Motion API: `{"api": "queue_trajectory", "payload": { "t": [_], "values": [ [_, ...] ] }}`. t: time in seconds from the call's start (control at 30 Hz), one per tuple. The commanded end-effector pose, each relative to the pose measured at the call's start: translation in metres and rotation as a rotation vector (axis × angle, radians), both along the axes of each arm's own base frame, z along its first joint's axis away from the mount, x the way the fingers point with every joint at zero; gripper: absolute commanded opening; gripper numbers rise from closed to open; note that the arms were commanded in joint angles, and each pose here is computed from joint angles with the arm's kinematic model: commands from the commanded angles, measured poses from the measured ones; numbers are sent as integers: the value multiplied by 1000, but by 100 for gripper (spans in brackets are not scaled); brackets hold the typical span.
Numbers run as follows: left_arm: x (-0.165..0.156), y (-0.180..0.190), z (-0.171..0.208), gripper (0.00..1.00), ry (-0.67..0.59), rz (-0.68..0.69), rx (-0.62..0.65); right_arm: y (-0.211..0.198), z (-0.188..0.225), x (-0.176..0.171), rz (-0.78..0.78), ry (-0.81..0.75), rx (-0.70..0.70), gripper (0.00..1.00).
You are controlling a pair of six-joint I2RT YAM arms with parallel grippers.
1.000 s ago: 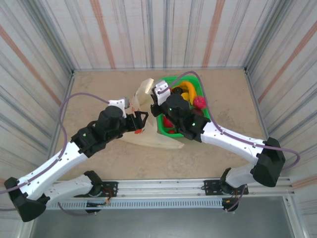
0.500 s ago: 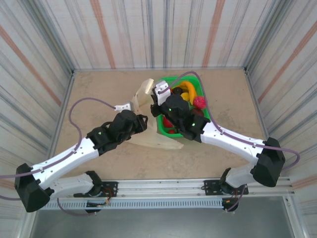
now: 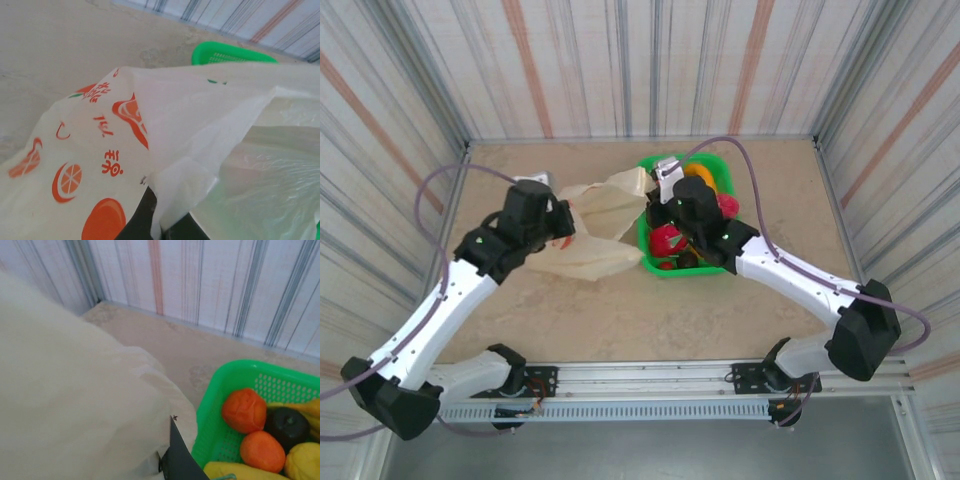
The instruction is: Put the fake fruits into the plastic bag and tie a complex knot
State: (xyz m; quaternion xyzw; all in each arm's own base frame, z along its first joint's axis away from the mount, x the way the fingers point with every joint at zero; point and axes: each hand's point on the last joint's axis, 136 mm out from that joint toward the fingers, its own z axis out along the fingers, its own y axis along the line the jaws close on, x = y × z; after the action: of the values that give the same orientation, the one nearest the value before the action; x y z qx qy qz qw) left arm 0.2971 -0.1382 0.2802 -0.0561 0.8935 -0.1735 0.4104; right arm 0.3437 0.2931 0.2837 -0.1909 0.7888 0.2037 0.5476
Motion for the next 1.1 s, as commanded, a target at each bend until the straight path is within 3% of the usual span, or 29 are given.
{"api": "queue_trajectory", "payload": {
  "t": [0.0,0.17,0.43,0.6,0.77,0.83,0.97,1.07],
  "values": [
    [-30,3,-8,0,158,-188,99,4,-29,-3,80,128,21,0],
    [-37,28,21,0,216,-225,138,6,-46,16,120,194,6,0],
    [-38,22,30,0,307,-293,119,30,-56,27,219,252,-51,3],
    [-26,8,34,0,334,-296,-35,22,-38,16,264,216,-24,34],
    [-8,18,31,0,366,-224,-96,-2,-46,-12,379,233,-38,82],
    [-3,21,31,0,359,-209,-98,-15,-52,-27,417,216,-96,95],
    [3,18,34,0,344,-211,-124,-39,-55,-49,445,96,-234,99],
    [5,15,35,0,341,-219,-141,-46,-31,-63,488,-69,-307,99]
  ]
}}
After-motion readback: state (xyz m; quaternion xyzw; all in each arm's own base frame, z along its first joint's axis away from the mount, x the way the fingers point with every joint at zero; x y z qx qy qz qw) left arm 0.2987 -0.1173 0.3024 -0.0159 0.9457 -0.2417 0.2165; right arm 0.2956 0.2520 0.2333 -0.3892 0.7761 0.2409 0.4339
